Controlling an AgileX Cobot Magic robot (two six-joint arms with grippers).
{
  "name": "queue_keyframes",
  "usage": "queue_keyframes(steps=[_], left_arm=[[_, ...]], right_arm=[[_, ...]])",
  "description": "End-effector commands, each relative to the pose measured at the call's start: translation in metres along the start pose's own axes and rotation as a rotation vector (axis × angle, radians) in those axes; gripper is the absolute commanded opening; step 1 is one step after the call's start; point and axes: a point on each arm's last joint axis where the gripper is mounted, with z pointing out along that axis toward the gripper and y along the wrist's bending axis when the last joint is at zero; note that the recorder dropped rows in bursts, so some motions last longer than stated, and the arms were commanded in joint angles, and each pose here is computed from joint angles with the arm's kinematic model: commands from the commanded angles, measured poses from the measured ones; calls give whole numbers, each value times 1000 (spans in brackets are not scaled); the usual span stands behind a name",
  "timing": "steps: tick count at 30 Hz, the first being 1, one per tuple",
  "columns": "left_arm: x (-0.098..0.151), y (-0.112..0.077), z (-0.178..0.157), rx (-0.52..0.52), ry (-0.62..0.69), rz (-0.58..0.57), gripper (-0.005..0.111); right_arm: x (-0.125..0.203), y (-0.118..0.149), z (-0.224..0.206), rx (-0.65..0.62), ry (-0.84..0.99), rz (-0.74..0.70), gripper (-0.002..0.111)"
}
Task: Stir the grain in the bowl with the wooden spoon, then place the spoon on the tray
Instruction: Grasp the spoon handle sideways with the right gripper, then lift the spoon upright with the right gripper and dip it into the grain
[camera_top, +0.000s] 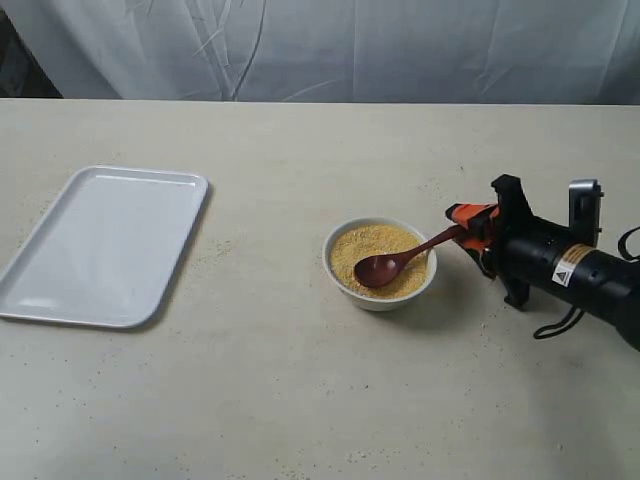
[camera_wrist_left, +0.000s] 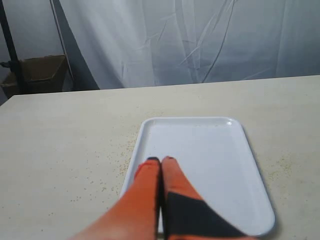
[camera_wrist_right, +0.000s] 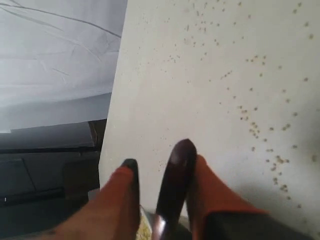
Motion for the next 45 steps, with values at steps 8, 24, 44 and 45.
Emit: queue_keyframes(steps=[8, 24, 44, 45], left_arm=[[0, 0, 0, 3, -13, 0, 0], [0, 0, 0, 3, -13, 0, 0], [0, 0, 0, 3, -11, 0, 0], [0, 0, 0, 3, -11, 0, 0]], right_arm=[[-1, 7, 6, -54, -89, 33, 0], [-8, 88, -19, -262, -189, -493, 0], [29, 112, 5, -219, -185, -1196, 0], [29, 108, 7, -208, -179, -1189, 0]])
